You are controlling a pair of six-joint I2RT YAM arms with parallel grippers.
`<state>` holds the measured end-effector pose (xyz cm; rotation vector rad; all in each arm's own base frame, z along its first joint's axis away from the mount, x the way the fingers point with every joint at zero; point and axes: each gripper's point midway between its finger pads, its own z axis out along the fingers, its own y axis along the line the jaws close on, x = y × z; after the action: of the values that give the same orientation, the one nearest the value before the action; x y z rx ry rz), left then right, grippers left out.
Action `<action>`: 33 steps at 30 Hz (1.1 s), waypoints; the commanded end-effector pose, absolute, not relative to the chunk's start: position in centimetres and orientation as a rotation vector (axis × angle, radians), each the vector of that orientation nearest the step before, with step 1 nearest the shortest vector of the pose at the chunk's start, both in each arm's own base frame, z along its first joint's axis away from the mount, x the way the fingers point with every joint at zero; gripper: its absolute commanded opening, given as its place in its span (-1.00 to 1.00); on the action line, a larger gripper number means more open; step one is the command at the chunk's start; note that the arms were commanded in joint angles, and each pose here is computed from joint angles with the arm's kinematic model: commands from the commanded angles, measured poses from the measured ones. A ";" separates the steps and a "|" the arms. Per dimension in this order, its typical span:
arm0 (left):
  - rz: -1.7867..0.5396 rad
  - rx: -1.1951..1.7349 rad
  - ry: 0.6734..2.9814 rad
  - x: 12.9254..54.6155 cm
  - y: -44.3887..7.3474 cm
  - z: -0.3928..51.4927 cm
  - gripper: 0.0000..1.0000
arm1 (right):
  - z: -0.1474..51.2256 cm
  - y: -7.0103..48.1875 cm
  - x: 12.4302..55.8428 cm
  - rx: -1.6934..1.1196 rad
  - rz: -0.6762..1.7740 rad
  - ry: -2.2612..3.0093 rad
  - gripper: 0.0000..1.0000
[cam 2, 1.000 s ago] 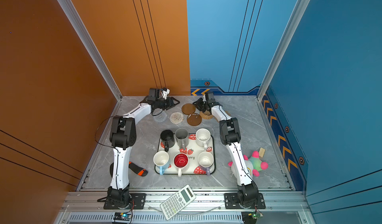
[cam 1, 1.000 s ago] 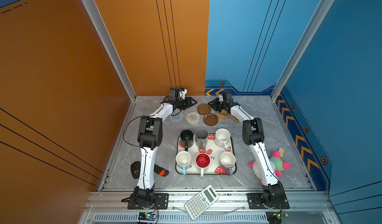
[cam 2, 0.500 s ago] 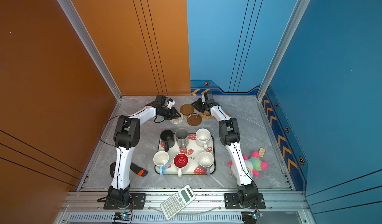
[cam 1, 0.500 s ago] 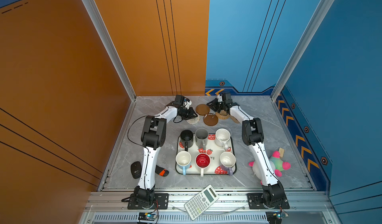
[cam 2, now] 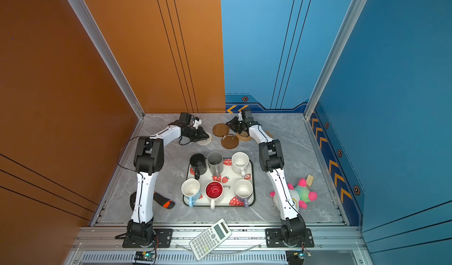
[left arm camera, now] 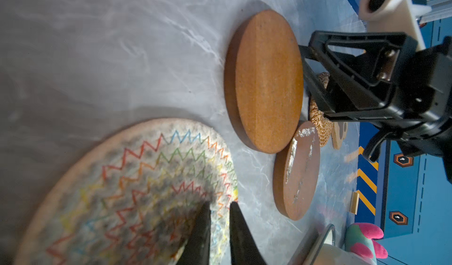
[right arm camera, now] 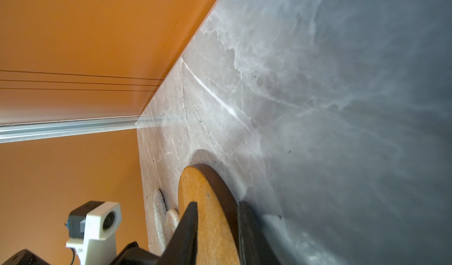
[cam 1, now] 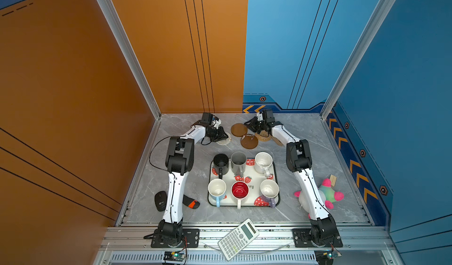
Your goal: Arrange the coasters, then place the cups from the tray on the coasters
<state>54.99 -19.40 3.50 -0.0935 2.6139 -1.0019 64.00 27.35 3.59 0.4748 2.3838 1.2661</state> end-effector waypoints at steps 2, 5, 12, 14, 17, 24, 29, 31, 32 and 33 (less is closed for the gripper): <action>-0.788 -0.224 2.740 54.2 -15.1 -0.1 -0.65 | 0.9 29.2 61.7 0.451 1.260 2.499 -0.44; -0.765 -0.248 2.729 54.7 -14.2 0.1 -0.65 | 0.5 29.7 61.1 0.431 1.264 2.522 -0.44; -0.741 -0.281 2.694 56.1 -12.7 0.8 -0.66 | -0.1 30.7 59.3 0.374 1.250 2.592 -0.44; -0.742 -0.285 2.689 56.2 -12.6 1.0 -0.66 | -0.3 30.9 58.9 0.358 1.245 2.610 -0.44; -0.744 -0.281 2.680 56.4 -12.5 1.4 -0.66 | -0.5 31.2 58.3 0.343 1.243 2.630 -0.44; -0.781 -0.246 2.659 56.5 -13.3 2.5 -0.64 | -0.5 31.8 56.7 0.306 1.240 2.664 -0.44; -0.805 -0.211 2.647 56.6 -14.5 3.4 -0.62 | -0.1 32.0 56.2 0.288 1.246 2.671 -0.44; -0.814 -0.199 2.642 56.6 -14.9 3.7 -0.62 | 0.3 31.9 56.3 0.282 1.246 2.664 -0.44; -0.816 -0.193 2.640 56.6 -15.1 3.8 -0.62 | 0.5 31.9 56.4 0.281 1.247 2.659 -0.44; -0.818 -0.187 2.636 56.6 -15.3 4.1 -0.62 | 0.7 31.8 56.6 0.282 1.244 2.653 -0.44</action>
<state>56.87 -14.68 3.95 -0.2183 2.6171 -0.8358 58.91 32.38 3.37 0.2296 2.5136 1.3118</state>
